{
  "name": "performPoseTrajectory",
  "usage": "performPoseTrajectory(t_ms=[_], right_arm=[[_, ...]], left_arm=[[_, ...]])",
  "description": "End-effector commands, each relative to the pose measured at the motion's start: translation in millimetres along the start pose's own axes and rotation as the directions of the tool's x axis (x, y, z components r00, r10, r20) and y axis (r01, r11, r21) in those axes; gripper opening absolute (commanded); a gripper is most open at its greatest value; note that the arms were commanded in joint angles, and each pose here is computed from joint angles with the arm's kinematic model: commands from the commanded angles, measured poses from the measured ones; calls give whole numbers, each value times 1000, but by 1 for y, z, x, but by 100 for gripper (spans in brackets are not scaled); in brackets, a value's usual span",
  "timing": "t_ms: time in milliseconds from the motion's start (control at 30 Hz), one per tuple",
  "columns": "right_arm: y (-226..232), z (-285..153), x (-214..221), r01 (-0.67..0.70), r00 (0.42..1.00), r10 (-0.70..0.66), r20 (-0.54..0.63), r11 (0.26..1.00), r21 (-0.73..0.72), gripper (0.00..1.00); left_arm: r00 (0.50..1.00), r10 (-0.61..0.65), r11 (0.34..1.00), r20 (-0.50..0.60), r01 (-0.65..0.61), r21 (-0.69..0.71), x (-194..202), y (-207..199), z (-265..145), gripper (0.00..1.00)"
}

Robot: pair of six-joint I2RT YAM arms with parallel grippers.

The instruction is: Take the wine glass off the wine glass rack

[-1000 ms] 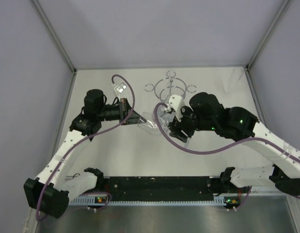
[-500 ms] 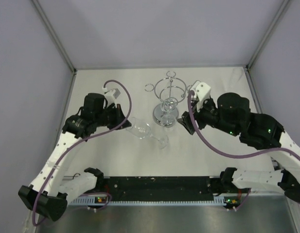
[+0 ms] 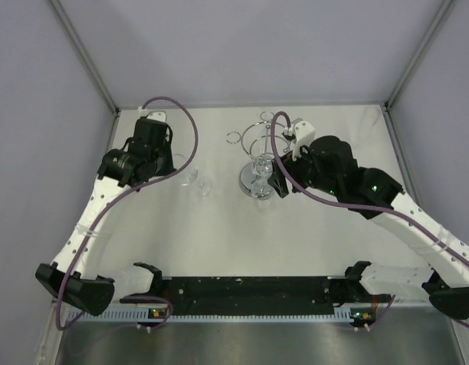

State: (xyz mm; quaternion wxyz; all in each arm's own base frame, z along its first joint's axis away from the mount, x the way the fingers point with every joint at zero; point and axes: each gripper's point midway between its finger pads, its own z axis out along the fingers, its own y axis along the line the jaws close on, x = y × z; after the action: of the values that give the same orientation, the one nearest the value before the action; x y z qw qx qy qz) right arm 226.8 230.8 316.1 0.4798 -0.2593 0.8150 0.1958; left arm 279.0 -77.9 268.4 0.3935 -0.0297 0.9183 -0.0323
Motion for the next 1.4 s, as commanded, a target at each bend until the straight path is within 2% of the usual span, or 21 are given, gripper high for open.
performPoseTrajectory(t_ms=[0, 133, 367, 567, 767, 1267, 1367], right_arm=[[17, 9, -5, -76, 996, 80, 46, 994, -80, 72], [12, 19, 13, -117, 993, 119, 20, 991, -65, 72], [-1, 13, 18, -223, 973, 227, 50, 972, -66, 72], [-1, -2, 6, -221, 968, 229, 100, 971, -87, 72], [10, -4, 6, -213, 971, 226, 82, 966, -144, 72], [13, 10, 13, -219, 973, 227, 41, 964, -149, 73], [15, 10, 13, -221, 972, 230, 39, 962, -159, 73]], left_arm=[[993, 10, 980, 114, 13, -201, -47, 25, 6, 0], [991, 27, 952, 135, 16, -307, -71, 39, 17, 0], [993, -7, 950, 116, 43, -310, -89, 50, 60, 0], [991, -62, 954, 119, 94, -284, -96, 55, 96, 0], [990, -102, 948, 102, 128, -291, -97, 67, 121, 0], [987, -133, 947, 87, 152, -282, -99, 77, 142, 0], [987, -136, 947, 85, 155, -280, -98, 80, 142, 4]])
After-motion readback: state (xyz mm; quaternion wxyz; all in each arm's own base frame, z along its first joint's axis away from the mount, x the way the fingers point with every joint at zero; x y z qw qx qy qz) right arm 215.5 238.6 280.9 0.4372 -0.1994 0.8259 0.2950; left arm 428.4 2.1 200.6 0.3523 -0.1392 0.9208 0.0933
